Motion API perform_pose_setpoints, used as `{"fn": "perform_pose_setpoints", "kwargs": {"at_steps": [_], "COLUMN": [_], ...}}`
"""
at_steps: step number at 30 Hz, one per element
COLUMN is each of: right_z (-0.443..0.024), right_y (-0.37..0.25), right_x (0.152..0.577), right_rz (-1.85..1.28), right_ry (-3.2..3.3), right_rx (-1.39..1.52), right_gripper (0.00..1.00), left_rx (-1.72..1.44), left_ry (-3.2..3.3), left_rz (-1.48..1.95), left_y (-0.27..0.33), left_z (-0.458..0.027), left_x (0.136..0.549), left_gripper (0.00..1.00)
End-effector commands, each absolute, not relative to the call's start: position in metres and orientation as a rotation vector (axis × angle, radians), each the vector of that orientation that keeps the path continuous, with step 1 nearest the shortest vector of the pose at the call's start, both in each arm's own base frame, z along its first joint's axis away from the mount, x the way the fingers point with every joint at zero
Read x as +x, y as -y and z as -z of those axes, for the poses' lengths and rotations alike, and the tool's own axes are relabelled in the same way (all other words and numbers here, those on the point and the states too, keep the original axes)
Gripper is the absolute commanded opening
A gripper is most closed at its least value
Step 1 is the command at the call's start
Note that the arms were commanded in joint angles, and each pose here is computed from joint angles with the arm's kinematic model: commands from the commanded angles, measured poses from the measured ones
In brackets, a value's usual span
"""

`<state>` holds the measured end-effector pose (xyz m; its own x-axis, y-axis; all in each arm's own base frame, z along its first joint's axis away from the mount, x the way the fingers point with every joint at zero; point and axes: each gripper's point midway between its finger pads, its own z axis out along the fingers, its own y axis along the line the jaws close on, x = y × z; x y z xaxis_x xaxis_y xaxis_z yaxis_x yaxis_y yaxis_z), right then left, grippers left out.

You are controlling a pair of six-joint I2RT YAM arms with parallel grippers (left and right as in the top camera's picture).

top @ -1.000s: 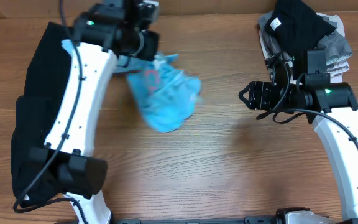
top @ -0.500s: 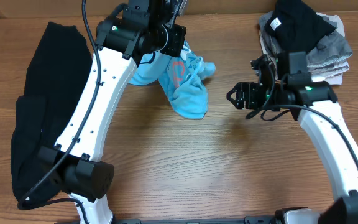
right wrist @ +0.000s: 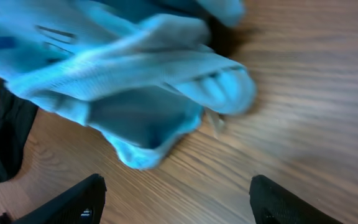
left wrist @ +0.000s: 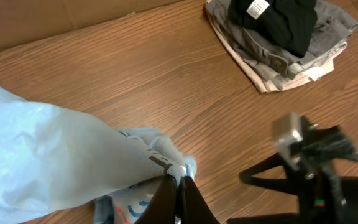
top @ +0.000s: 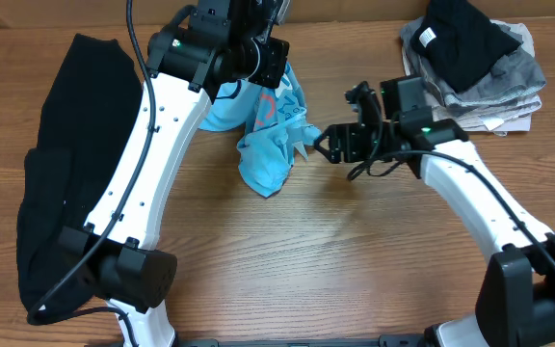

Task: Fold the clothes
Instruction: 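Grasp the lifted shirt's other side with the right gripper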

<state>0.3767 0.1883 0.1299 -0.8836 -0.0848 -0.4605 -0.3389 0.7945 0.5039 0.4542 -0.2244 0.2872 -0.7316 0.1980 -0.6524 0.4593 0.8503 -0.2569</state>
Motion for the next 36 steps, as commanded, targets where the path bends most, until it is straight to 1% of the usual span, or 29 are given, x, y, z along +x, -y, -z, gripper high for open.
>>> {"fn": "perform_pose_setpoints", "kwargs": {"at_steps": [1,3,7,9,18,22,29,30,31,32,34,35,36], "right_z": [-0.116,-0.106,-0.083,-0.076,-0.083,-0.088,-0.088,-0.09,-0.092,-0.095,-0.1,-0.101,-0.103], "right_y": [-0.204,-0.205,-0.197,-0.196,-0.196,-0.199,-0.205,-0.208,-0.211,-0.215,-0.223,-0.224,-0.223], "right_x": [0.378,0.381,0.386,0.386,0.406,0.413,0.419,0.418,0.418,0.416,0.412,0.41,0.41], "right_rz": [-0.852,-0.818,-0.723,-0.705,-0.647,-0.652,-0.688,-0.707,-0.735,-0.769,-0.848,-0.87,-0.883], "right_ry": [-2.565,-2.576,-2.619,-2.62,-2.525,-2.484,-2.453,-2.444,-2.431,-2.42,-2.409,-2.414,-2.423], "right_rx": [-0.365,-0.383,-0.381,-0.434,-0.466,-0.471,-0.481,-0.488,-0.498,-0.51,-0.517,-0.504,-0.481], "right_gripper": [0.78,0.8,0.86,0.88,0.91,0.93,0.93,0.91,0.82,0.65,0.12,0.04,0.04], "left_rx": [0.486,0.498,0.503,0.502,0.51,0.52,0.523,0.523,0.523,0.523,0.529,0.536,0.53], "left_ry": [-2.341,-2.339,-2.345,-2.349,-2.338,-2.304,-2.24,-2.237,-2.236,-2.238,-2.244,-2.245,-2.252], "left_rz": [0.608,0.635,0.647,0.647,0.659,0.675,0.678,0.677,0.677,0.677,0.667,0.655,0.63], "left_y": [0.234,0.237,0.237,0.235,0.228,0.226,0.22,0.219,0.219,0.219,0.217,0.217,0.213], "left_z": [-0.305,-0.306,-0.307,-0.309,-0.331,-0.348,-0.377,-0.379,-0.379,-0.379,-0.377,-0.376,-0.374], "left_x": [0.452,0.45,0.446,0.442,0.42,0.409,0.391,0.39,0.389,0.388,0.388,0.388,0.39], "left_gripper": [0.04,0.04,0.04,0.04,0.04,0.04,0.04,0.04,0.04,0.04,0.04,0.04,0.04]}}
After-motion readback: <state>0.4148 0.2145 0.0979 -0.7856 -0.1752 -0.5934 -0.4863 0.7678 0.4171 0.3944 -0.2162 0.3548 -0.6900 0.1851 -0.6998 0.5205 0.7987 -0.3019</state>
